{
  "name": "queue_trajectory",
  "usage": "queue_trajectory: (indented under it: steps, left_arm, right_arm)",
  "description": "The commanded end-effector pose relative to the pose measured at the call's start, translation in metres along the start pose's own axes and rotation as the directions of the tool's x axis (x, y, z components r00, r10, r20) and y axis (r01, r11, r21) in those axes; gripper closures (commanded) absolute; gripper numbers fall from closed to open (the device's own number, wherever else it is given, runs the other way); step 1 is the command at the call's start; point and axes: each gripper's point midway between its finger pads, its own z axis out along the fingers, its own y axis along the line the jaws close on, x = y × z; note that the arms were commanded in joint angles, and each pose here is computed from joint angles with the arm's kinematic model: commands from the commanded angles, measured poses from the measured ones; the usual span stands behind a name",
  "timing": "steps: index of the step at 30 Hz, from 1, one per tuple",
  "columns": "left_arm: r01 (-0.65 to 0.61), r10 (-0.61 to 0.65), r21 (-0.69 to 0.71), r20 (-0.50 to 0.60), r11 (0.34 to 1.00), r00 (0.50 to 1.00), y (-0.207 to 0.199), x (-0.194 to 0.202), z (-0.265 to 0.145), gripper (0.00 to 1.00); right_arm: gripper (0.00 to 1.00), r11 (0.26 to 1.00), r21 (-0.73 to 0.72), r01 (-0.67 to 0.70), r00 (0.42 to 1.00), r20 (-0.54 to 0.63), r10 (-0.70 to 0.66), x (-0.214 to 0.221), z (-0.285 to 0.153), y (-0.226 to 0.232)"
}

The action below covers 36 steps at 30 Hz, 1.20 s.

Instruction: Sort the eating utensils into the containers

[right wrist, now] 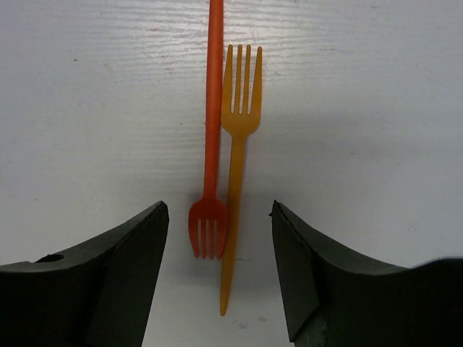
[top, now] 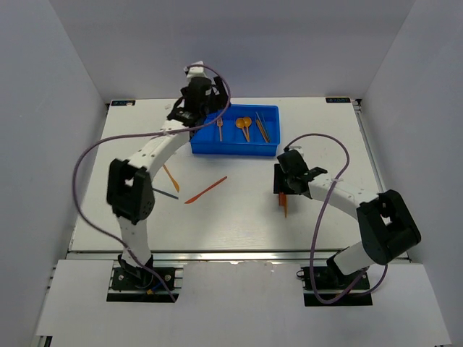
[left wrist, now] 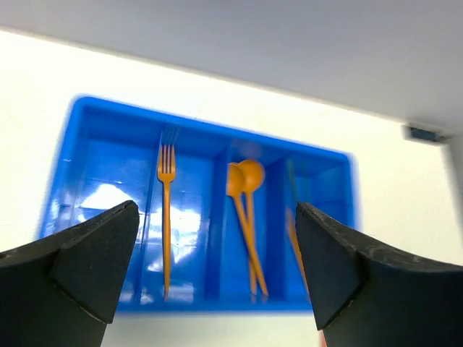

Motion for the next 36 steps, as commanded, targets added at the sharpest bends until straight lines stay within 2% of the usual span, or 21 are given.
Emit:
queue_trajectory:
  steps: [1,2,5,7,11,16,28,32,36]
  left_arm:
    - [0.061,-0.066,0.047,0.102,0.997,0.993,-0.012,-0.072,-0.089,0.02]
    - [0.069,-0.073,0.046,0.095,0.997,0.993,-0.008,-0.071,-0.100,0.02]
    - [0.098,-0.101,0.046,0.067,0.994,0.993,0.013,-0.052,-0.143,0.02]
    - [0.103,-0.104,0.026,0.046,0.994,0.994,0.033,-0.031,-0.166,0.02]
    - [0.079,-0.080,-0.014,-0.036,0.997,0.996,0.060,0.013,-0.186,0.02]
    - [0.010,-0.020,-0.064,-0.157,0.998,0.987,0.087,0.060,-0.199,0.02]
    - [-0.047,0.030,-0.100,-0.170,0.994,0.985,0.103,0.065,-0.215,0.02]
    - [-0.038,0.021,-0.087,-0.186,0.996,0.982,0.101,0.069,-0.214,0.02]
    - [-0.012,0.005,-0.033,-0.198,0.999,0.980,0.088,0.070,-0.211,0.02]
  right_arm:
    - [0.37,0.998,0.054,-0.025,0.999,0.032,0.024,-0.019,0.005,-0.004]
    - [0.42,0.998,0.053,-0.032,0.999,0.035,0.030,-0.020,0.006,-0.003]
    - [0.51,0.997,0.064,-0.033,0.999,0.029,0.031,-0.022,0.009,-0.003]
    - [0.53,0.997,0.077,-0.027,0.999,0.023,0.025,-0.022,0.010,-0.004]
    - [0.62,0.995,0.091,-0.033,0.999,0.035,0.030,-0.027,0.010,-0.008]
    - [0.68,0.995,0.099,-0.029,1.000,0.009,0.029,-0.024,0.019,-0.010]
    - [0.74,0.995,0.098,-0.004,0.998,-0.065,0.011,-0.001,0.035,-0.011]
    - [0.83,0.994,0.109,0.001,0.994,-0.110,0.011,0.013,0.042,-0.016]
    - [0.90,0.994,0.106,-0.011,0.994,-0.105,0.022,0.011,0.040,-0.019]
